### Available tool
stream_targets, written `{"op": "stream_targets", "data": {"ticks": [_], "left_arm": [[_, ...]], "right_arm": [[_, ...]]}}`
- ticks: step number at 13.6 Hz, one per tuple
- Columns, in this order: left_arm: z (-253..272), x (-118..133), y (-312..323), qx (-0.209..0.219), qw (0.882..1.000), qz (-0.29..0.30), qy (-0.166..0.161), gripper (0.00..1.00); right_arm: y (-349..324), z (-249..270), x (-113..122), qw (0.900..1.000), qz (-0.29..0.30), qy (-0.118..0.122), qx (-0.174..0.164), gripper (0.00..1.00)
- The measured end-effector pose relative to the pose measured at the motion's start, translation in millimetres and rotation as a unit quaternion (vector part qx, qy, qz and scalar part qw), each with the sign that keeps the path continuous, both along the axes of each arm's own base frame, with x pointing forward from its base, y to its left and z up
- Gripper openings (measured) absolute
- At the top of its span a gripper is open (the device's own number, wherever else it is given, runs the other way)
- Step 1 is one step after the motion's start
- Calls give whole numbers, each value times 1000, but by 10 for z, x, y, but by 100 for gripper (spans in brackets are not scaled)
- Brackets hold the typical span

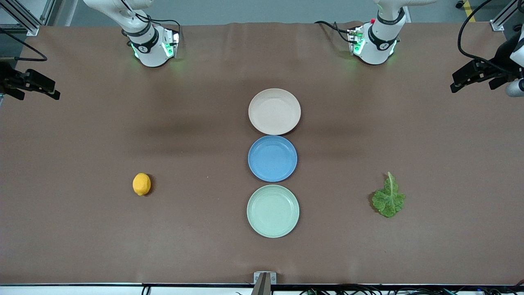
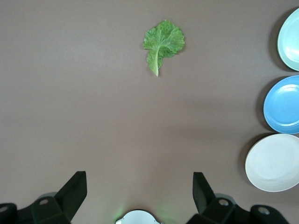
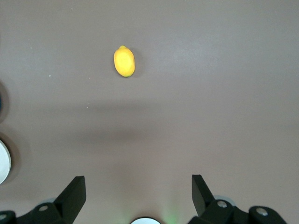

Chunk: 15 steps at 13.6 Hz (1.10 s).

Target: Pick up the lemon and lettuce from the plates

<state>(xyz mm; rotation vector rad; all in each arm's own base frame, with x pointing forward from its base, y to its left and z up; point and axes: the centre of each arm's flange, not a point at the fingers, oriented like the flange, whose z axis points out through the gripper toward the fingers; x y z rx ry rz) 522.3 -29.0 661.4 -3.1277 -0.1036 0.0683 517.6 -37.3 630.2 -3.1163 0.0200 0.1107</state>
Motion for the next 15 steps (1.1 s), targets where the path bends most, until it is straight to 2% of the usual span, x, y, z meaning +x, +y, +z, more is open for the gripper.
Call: {"op": "stream_targets", "data": {"ticks": [8, 15], "left_arm": [[46, 62, 12, -1, 1000, 1, -7, 100], [28, 37, 21, 0, 1000, 2, 5, 100]], "right_arm": [[11, 67, -5, 1000, 1, -21, -1, 100], [11, 48, -8, 1000, -19, -18, -2, 100]]}}
